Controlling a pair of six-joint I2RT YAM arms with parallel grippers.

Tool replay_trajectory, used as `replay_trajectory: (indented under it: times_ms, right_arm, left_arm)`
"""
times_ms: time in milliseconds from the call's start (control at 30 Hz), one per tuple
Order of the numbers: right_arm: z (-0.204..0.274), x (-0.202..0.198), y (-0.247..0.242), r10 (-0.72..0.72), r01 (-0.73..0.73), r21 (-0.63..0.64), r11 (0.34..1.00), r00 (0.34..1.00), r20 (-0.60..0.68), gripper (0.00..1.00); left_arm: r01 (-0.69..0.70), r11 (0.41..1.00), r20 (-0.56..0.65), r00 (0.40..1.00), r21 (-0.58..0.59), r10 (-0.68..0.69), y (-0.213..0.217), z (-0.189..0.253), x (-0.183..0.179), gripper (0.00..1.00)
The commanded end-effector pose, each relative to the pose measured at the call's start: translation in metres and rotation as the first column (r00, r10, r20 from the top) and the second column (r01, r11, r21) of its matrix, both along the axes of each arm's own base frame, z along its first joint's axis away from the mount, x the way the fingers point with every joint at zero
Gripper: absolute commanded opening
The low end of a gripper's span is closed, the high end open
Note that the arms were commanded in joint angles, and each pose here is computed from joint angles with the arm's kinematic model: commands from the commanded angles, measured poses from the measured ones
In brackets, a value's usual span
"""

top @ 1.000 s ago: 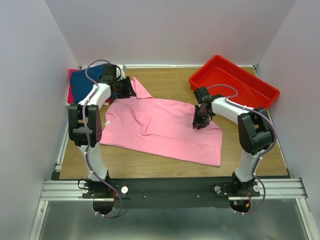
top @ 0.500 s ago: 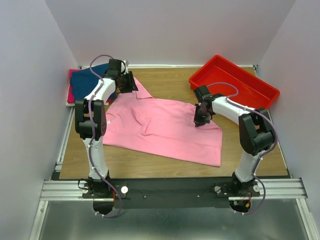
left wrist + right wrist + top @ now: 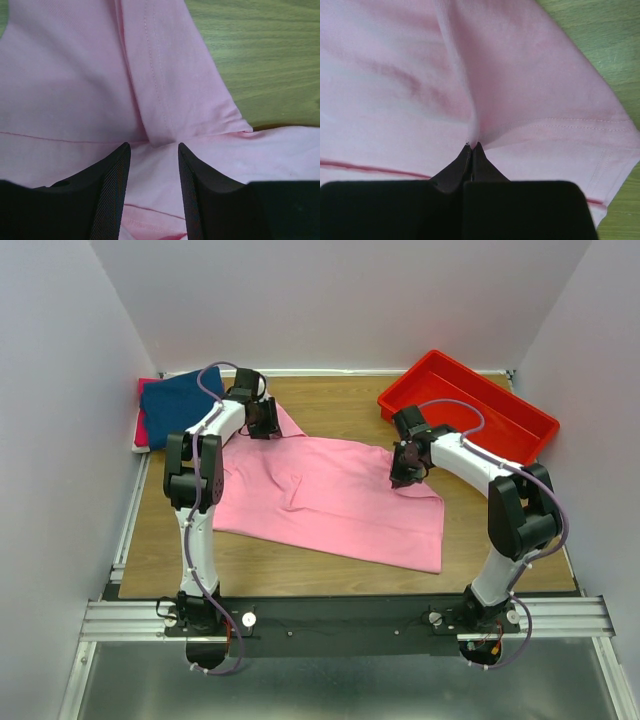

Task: Fold and stack the t-shirts
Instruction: Fold the tshirt

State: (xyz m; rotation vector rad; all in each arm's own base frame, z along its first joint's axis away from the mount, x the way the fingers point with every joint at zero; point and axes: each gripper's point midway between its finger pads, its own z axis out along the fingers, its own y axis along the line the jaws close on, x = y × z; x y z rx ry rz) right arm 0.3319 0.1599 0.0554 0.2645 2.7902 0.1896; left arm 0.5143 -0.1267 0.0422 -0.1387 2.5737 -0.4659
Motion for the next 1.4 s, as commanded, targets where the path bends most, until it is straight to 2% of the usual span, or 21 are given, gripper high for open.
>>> replay_trajectory:
  times_ms: [0, 733, 933, 1000, 1033, 1367]
  right_arm:
    - [0.007, -0.006, -0.006, -0.025, 0.025, -0.023, 0.999, 1.0, 0.006, 0.01]
    - [0.001, -0.012, -0.008, -0.025, 0.024, -0.031, 0.999, 0.999, -0.024, 0.01]
    - [0.003, -0.012, -0.011, -0.031, 0.031, -0.047, 0.998, 0.999, -0.012, 0.0]
    - [0.006, -0.011, -0.014, -0.031, 0.031, -0.057, 0.998, 1.0, 0.0, 0.01]
    - [0.007, -0.01, -0.017, -0.031, 0.032, -0.073, 0.997, 0.999, 0.008, 0.0]
    - [0.024, -0.019, -0.04, -0.013, 0.017, -0.174, 0.985, 1.0, 0.023, 0.01]
  left_arm:
    - [-0.018, 0.999, -0.001, 1.0, 0.028, 0.018, 0.002, -0.005, 0.005, 0.51]
    - [0.004, 1.0, 0.006, 1.0, -0.004, -0.004, -0.018, -0.01, 0.015, 0.35]
    - [0.009, 1.0, 0.008, 1.0, -0.007, -0.009, -0.019, -0.009, 0.016, 0.08]
    - [0.013, 1.0, 0.007, 1.0, -0.004, -0.013, -0.019, -0.009, 0.016, 0.07]
    - [0.014, 1.0, 0.006, 1.0, -0.003, -0.014, -0.019, -0.008, 0.016, 0.0]
    - [0.006, 1.0, 0.095, 0.995, 0.02, -0.008, -0.01, 0.047, 0.008, 0.0]
